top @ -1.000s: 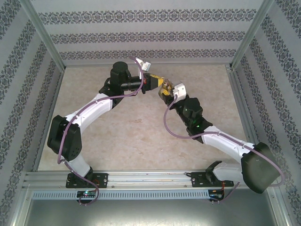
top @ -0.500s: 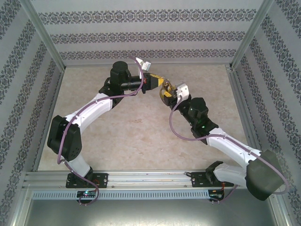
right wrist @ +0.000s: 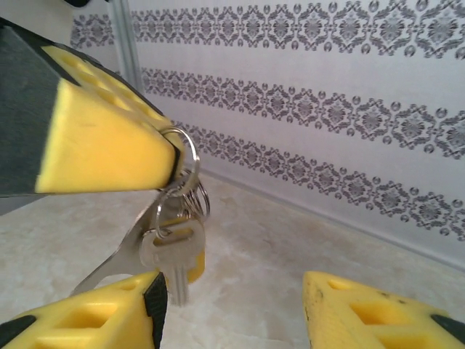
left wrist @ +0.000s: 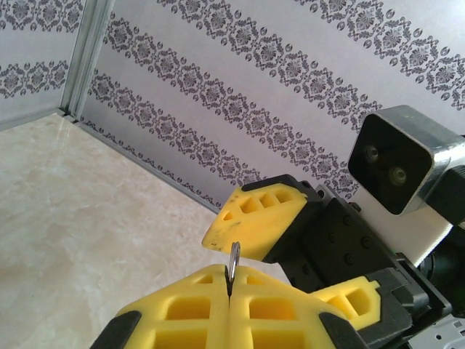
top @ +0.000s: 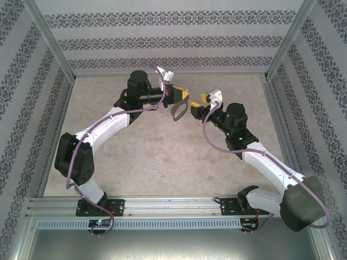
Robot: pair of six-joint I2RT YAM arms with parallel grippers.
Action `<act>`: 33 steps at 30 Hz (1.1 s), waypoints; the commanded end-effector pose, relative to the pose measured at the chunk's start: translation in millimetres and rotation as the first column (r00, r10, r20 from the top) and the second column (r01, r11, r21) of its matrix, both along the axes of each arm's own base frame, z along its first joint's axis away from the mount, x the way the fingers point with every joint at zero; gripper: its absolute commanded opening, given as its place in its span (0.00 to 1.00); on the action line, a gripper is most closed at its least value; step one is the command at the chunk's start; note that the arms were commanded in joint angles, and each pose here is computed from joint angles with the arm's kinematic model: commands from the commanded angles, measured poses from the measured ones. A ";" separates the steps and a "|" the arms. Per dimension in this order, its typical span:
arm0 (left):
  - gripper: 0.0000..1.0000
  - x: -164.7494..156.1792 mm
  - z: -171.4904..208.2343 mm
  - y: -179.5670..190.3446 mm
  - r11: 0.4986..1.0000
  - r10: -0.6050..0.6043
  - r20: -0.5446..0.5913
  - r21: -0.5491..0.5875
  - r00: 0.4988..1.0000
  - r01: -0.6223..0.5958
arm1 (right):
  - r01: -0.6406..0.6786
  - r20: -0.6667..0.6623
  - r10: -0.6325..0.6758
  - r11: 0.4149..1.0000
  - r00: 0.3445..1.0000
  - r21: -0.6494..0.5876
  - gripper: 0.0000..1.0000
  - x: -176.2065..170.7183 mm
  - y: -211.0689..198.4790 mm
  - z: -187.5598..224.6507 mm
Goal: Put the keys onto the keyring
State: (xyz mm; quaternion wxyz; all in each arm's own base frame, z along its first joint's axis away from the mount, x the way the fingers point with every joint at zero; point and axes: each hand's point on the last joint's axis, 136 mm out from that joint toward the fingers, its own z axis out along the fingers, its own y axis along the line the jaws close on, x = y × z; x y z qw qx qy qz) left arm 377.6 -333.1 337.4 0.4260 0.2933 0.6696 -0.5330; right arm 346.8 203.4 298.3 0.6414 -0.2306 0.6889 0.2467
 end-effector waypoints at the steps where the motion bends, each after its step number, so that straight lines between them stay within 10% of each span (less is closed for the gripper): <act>1: 0.00 -10.0 28.5 -2.2 0.999 -0.021 0.079 -0.026 0.997 0.023 | -0.051 -0.029 0.052 0.998 0.998 0.028 0.52 -0.9 3.1 2.8; 33: 0.00 -27.9 23.7 -7.8 0.986 -0.164 0.074 0.027 0.984 0.162 | -0.416 -0.193 0.466 0.874 0.863 0.249 0.63 -11.0 11.3 13.8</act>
